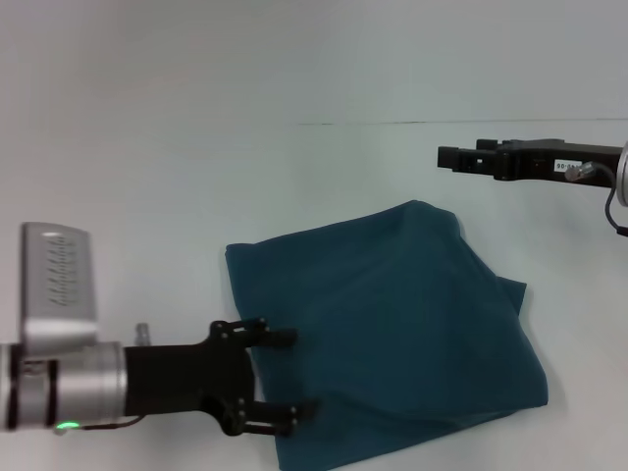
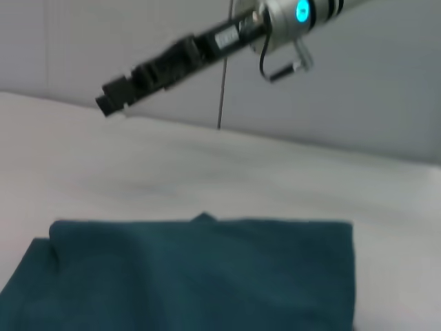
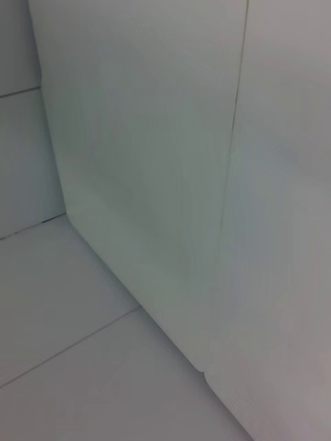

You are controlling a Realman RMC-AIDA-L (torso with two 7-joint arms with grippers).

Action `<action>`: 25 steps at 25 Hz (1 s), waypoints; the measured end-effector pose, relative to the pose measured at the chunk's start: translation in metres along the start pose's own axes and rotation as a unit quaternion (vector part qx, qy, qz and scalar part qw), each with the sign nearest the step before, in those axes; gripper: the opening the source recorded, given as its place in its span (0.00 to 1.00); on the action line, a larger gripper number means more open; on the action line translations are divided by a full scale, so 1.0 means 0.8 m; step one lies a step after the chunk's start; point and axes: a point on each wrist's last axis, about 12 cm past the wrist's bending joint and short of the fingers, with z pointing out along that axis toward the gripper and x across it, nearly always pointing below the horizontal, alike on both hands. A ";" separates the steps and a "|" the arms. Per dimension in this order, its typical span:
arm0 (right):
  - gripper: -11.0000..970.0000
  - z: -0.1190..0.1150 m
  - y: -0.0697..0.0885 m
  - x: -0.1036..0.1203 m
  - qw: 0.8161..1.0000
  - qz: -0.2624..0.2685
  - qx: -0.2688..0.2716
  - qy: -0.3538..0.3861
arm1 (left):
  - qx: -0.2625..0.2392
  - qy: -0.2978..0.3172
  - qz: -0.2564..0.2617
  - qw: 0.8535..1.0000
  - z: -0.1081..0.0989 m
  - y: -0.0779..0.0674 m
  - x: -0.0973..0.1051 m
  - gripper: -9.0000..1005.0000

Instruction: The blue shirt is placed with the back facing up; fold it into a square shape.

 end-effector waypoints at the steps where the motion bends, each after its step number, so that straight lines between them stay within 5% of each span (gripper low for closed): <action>1: 0.81 0.000 0.001 0.001 1.000 0.000 -0.002 0.001 | -0.004 0.009 0.009 1.000 0.006 0.001 0.002 0.87; 25: 0.81 -0.005 -0.007 0.011 1.000 0.019 -0.001 0.008 | -0.048 0.057 0.061 0.995 0.039 0.012 0.019 0.85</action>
